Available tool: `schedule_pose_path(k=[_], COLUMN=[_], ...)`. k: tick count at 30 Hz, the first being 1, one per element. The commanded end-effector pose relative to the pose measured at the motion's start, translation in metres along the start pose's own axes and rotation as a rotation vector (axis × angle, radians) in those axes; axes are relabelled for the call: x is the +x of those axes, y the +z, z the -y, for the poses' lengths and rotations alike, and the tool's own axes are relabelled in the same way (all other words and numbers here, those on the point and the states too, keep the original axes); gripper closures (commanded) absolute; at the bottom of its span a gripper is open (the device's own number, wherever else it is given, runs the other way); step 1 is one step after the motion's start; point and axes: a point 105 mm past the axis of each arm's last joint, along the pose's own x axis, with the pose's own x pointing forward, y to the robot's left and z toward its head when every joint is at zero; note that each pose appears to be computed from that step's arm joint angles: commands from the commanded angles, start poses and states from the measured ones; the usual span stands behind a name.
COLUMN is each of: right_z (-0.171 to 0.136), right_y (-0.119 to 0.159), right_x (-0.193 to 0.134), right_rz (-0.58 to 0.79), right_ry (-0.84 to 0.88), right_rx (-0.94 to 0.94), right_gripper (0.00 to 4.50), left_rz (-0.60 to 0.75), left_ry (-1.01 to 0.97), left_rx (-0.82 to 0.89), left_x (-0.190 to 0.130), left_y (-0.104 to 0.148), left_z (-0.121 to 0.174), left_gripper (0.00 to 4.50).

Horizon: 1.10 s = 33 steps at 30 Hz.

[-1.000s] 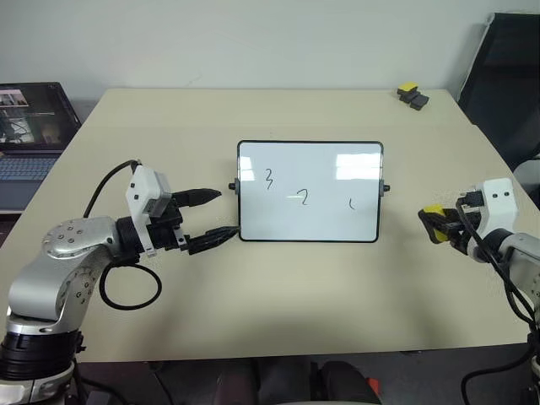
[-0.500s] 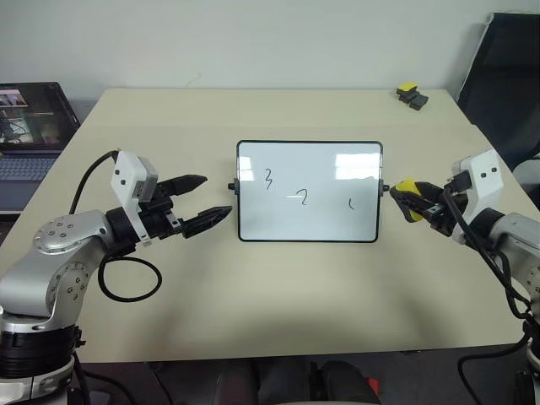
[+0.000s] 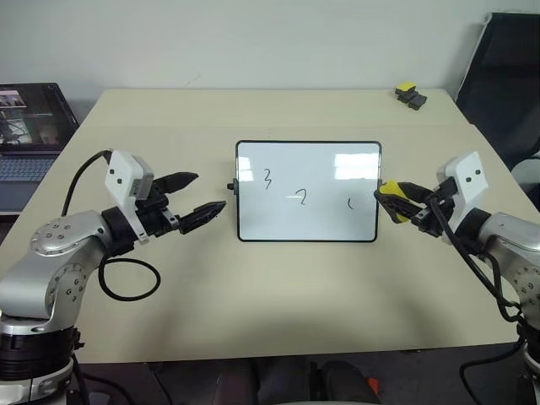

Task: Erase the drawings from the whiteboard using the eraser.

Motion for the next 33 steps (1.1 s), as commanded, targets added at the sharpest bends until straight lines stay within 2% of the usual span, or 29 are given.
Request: schedule_pose_path(k=[1, 7, 14, 24, 33], right_z=[0.0, -0.014, -0.045, -0.077, -0.095], right_y=[0.02, 0.037, 0.058, 0.065, 0.072], right_x=[0.005, 0.026, 0.056, 0.093, 0.112], right_rz=[0.066, 0.11, 0.164, 0.191, 0.222], right_ry=[-0.01, -0.002, 0.043, 0.106, 0.161], right_rx=[-0.037, -0.083, -0.216, -0.337, -0.369], right_gripper=[3.19, 3.19, 3.19, 3.2, 3.2], left_rz=[0.056, 0.07, 0.066, 0.001, -0.002], left_ry=[0.043, -0.012, 0.038, -0.056, -0.027], left_rx=[0.048, 0.028, 0.008, 0.026, 0.044], left_x=[-0.004, 0.001, 0.001, 0.0, -0.002], left_y=[0.014, 0.014, 0.008, -0.008, -0.005], left_z=[-0.007, -0.004, -0.019, -0.01, -0.016], left_gripper=[0.0, 0.0, 0.0, 0.0, 0.0])
